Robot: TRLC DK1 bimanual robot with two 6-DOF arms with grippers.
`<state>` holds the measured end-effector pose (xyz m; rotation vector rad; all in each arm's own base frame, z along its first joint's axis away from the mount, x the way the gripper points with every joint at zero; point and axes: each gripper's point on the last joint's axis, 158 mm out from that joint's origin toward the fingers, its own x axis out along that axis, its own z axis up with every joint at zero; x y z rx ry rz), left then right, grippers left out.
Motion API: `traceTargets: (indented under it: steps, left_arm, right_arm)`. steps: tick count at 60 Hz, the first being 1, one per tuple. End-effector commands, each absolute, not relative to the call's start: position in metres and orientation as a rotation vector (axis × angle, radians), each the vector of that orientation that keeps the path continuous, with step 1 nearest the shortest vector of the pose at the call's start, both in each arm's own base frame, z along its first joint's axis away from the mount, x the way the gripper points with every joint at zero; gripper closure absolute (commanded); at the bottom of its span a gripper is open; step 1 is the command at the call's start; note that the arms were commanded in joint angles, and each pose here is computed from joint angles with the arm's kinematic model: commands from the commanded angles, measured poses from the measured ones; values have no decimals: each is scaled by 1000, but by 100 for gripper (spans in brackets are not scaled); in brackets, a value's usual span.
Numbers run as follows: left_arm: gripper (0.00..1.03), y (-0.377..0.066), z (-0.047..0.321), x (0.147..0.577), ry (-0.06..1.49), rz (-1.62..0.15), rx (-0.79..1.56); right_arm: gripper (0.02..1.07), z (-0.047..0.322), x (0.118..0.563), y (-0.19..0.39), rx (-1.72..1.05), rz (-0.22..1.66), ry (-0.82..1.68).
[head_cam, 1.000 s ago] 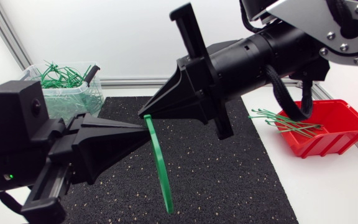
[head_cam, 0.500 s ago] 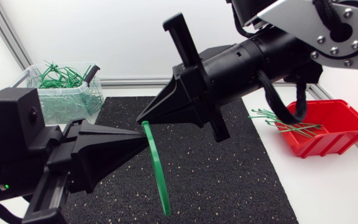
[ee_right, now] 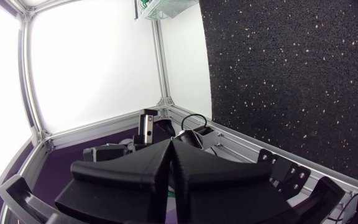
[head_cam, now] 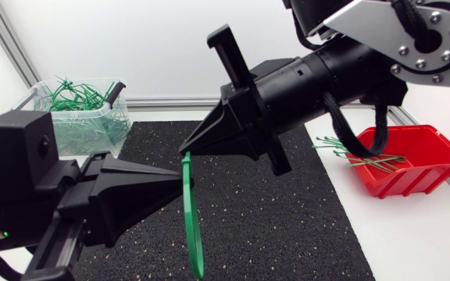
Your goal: Take a green cable tie from the red box, thread the tail through the head to close it, then place it in the transparent bin on the left.
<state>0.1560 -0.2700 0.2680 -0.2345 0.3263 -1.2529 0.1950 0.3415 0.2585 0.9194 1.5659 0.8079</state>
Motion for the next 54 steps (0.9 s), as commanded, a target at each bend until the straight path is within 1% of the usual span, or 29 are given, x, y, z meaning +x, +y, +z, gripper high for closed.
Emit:
traceTargets:
  steps: [1,2,3,4,9,10,13,16,17,22,27,29,33,36,38,40,43,46,47,54]
  left_arm:
    - [100,-264,284,171,292,-1223,-228]
    - [100,-261,284,175,301,-1212,-231]
    - [100,-260,283,176,305,-1210,-232]
    - [100,-257,283,179,317,-1209,-237]
    - [100,-247,280,192,350,-1166,-235]
    - [100,-245,276,194,370,-1155,-219]
    - [100,-240,273,199,391,-1133,-199]
    - [100,-234,270,207,411,-1101,-185]
    - [100,-230,266,211,433,-1081,-169]
    - [100,-215,264,228,442,-996,-118]
    - [100,-200,262,244,444,-920,-67]
    - [100,-187,263,257,423,-855,-29]
    - [100,-164,261,281,421,-753,11]
    - [100,-140,266,304,413,-669,25]
    - [100,-131,266,311,412,-643,29]
    - [100,-102,273,333,401,-555,25]
    - [100,-82,278,350,393,-499,37]
    - [100,-60,284,366,359,-426,59]
    - [100,-46,290,376,331,-378,71]
    - [100,-4,302,405,305,-262,102]
  right_arm:
    - [73,263,189,335,860,844,1540]
    - [67,261,188,333,842,847,1539]
    - [66,261,188,332,841,848,1537]
    - [58,258,188,328,819,853,1528]
    - [47,249,192,319,776,847,1503]
    - [42,244,194,315,749,837,1490]
    - [30,234,201,307,693,802,1454]
    - [16,224,205,300,622,788,1425]
    - [15,221,207,298,604,784,1413]
    - [14,212,229,278,504,712,1312]
    - [14,212,245,262,438,669,1250]
    - [12,210,260,247,370,616,1189]
    - [11,211,268,232,310,590,1144]
    - [9,212,280,215,283,548,1102]
    - [9,212,284,210,271,534,1089]
    - [9,214,292,195,228,501,1048]
    - [9,219,298,185,222,483,1020]
    - [9,223,301,174,210,466,994]
    - [9,223,302,172,200,459,988]
    - [9,231,304,155,141,422,921]
